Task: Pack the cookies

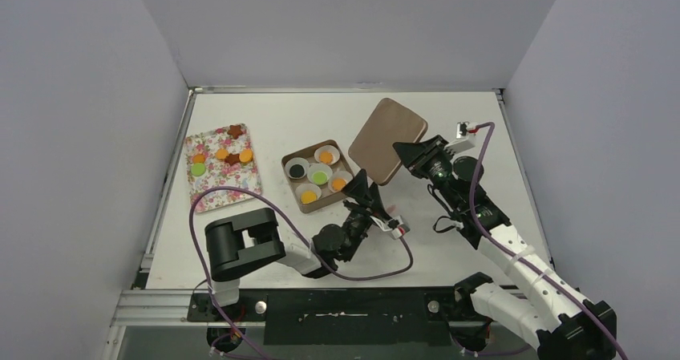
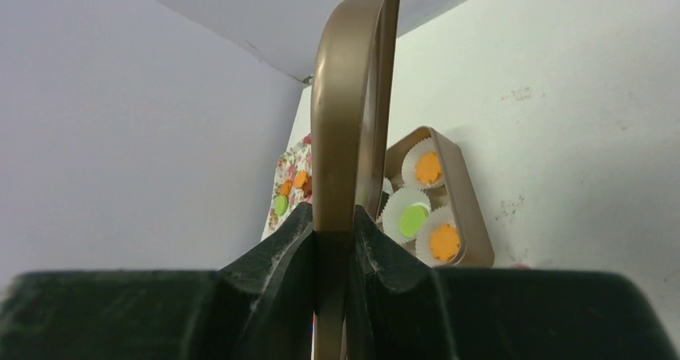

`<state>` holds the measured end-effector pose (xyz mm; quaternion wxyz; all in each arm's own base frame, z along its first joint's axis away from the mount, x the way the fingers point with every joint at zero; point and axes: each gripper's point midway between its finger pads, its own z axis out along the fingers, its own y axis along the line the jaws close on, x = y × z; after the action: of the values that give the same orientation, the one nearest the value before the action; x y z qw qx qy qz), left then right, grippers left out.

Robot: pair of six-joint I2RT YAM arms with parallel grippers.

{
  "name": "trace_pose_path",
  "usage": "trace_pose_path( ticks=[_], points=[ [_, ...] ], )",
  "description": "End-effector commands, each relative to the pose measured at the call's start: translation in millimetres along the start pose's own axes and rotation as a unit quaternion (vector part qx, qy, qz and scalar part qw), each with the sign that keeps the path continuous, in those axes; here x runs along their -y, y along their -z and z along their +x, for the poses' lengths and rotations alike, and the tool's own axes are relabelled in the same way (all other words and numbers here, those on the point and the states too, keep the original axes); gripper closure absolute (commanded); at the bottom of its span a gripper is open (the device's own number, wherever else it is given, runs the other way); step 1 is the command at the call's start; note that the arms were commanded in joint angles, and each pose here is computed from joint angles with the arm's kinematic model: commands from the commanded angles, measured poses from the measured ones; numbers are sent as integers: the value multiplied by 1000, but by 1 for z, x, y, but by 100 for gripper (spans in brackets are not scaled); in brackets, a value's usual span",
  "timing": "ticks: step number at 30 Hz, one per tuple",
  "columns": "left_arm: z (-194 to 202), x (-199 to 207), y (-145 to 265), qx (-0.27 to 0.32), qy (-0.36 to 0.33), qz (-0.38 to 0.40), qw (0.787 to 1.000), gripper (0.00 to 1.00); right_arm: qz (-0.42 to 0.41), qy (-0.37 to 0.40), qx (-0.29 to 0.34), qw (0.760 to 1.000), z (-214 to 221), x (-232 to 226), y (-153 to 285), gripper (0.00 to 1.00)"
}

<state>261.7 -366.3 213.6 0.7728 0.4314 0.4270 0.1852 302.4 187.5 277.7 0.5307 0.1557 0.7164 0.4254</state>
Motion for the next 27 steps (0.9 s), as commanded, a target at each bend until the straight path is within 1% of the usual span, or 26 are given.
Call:
trace_pose_path(
  ticks=[1,6,7,10,12,14,17,21,23,27],
  points=[
    [-13,-68,7,21,115,-106,987,41,-81,18,63,995,-48,-33,4,100],
    [-5,-76,10,2,155,-95,983,35,-98,43,65,992,-79,-25,3,100],
    [-1,-76,9,-4,173,-90,981,34,-99,46,65,992,-83,-22,2,100],
    [11,-77,4,-36,209,-77,974,30,-106,50,63,991,-92,-13,1,100],
    [23,-82,3,-61,245,-79,964,27,-115,48,50,991,-93,-7,-2,100],
    [32,-93,4,-80,300,-85,947,25,-127,49,44,990,-95,-2,-4,100],
    [54,-92,7,-120,390,-69,910,22,-133,49,22,990,-94,5,-12,100],
    [84,-110,13,-148,498,-90,850,21,-152,56,-7,987,-88,5,-22,100],
    [95,-116,16,-157,529,-103,828,21,-159,56,-19,986,-85,7,-27,100],
    [117,-110,23,-192,560,-120,797,21,-167,51,-39,984,-79,10,-36,100]
  ],
)
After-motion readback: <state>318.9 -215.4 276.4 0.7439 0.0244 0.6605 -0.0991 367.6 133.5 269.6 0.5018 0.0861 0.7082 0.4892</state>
